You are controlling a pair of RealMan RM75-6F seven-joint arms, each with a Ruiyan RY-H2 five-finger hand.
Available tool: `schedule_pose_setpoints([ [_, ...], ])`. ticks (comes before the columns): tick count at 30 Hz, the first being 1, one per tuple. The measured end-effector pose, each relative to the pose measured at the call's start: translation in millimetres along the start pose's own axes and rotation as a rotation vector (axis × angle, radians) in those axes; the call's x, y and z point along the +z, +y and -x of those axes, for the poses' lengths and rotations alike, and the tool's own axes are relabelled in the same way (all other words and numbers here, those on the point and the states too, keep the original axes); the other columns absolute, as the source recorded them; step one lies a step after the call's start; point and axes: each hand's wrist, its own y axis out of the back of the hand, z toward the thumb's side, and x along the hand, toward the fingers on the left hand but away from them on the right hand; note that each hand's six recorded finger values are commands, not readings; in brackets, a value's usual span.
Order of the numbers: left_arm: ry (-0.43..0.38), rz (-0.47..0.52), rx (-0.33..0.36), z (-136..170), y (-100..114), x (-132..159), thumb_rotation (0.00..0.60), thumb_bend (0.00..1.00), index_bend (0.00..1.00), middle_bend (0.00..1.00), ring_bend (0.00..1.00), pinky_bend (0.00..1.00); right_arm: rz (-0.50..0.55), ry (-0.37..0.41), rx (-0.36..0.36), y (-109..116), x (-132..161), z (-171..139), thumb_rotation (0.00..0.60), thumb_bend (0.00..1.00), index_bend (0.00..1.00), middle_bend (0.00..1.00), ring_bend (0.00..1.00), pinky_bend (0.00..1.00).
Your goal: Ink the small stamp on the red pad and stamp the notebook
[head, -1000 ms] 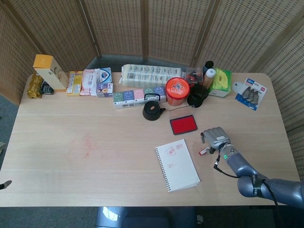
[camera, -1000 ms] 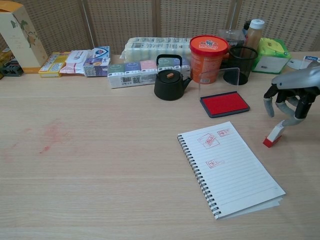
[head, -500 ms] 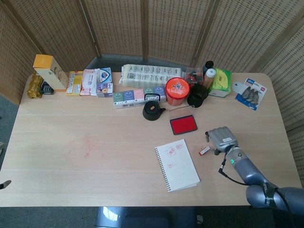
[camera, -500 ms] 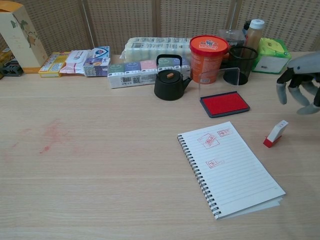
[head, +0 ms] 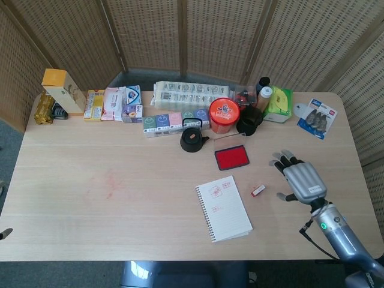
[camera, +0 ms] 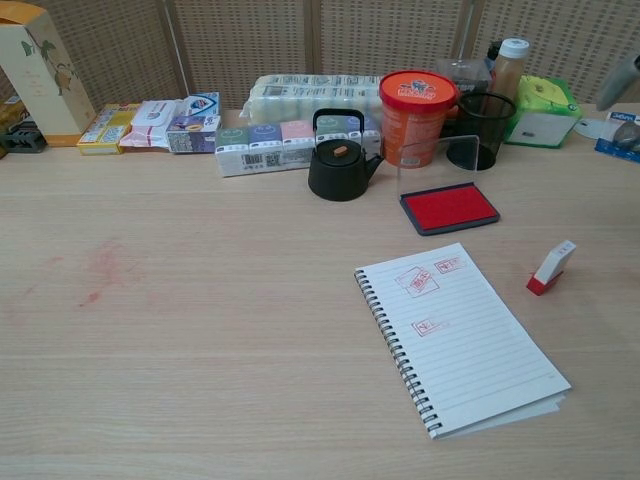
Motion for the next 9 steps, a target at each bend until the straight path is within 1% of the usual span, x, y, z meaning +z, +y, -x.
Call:
schedule_pose_setpoints([
  [2, -0.002, -0.002, 0.004, 1, 0, 0, 0.6, 0.03, 0.0, 0.0, 0.0, 0.0, 0.023, 0.017, -0.06, 5, -1, -15, 0.529, 0.01, 0.22, 0.1, 0.07, 0.36],
  [5, -0.007, -0.004, 0.013, 4, 1, 2, 0.6, 0.03, 0.0, 0.0, 0.0, 0.0, 0.05, 0.018, -0.125, 7, -3, -35, 0.531, 0.01, 0.22, 0.1, 0.07, 0.34],
  [9, -0.017, -0.006, 0.025, 10, 2, 4, 0.6, 0.03, 0.0, 0.0, 0.0, 0.0, 0.076, 0.003, -0.186, 2, -5, -63, 0.531, 0.01, 0.22, 0.1, 0.06, 0.33],
])
